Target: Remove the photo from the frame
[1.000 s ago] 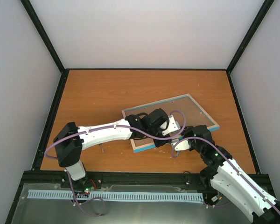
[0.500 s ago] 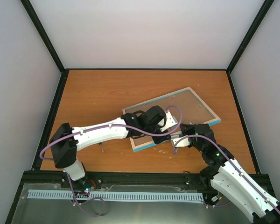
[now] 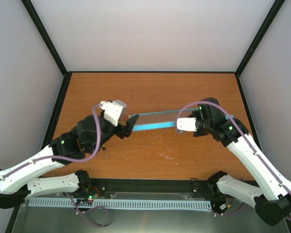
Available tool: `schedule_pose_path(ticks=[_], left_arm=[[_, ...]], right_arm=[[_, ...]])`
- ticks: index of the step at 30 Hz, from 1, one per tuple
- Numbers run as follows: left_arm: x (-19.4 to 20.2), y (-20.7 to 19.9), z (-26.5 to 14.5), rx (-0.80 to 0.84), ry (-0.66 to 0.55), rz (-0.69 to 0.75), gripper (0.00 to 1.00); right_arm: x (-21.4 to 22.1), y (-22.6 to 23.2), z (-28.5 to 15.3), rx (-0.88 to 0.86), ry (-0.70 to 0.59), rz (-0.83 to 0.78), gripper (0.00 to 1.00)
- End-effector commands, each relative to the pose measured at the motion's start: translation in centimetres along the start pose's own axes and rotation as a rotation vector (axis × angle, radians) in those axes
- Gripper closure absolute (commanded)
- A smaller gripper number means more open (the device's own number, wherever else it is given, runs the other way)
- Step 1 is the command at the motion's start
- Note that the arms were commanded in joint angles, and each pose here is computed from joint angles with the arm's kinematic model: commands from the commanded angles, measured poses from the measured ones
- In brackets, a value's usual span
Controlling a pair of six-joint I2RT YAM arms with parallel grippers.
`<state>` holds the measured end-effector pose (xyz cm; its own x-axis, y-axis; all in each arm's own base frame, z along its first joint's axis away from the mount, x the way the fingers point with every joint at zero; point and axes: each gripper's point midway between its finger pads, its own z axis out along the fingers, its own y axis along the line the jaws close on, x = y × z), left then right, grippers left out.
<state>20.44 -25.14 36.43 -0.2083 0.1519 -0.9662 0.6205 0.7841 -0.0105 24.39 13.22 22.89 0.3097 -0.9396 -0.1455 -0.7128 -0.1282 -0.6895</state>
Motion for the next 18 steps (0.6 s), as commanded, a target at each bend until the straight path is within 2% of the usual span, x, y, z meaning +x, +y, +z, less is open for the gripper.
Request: schedule_pose_path(ticks=[1, 10, 18], left_arm=[[2.9, 4.0, -1.3, -0.185, -0.016, -0.047, 0.24], [6.6, 5.1, -1.3, -0.237, 0.029, -0.096, 0.23], [7.0, 5.8, -2.2, -0.245, 0.001, -0.157, 0.23]], right_arm=[[-2.5, -3.6, -2.9, -0.043, -0.083, 0.264, 0.97], [-4.3, -5.5, -4.3, -0.21, -0.085, 0.475, 0.97], [-6.0, -8.3, -6.1, -0.214, -0.141, 0.586, 0.97]])
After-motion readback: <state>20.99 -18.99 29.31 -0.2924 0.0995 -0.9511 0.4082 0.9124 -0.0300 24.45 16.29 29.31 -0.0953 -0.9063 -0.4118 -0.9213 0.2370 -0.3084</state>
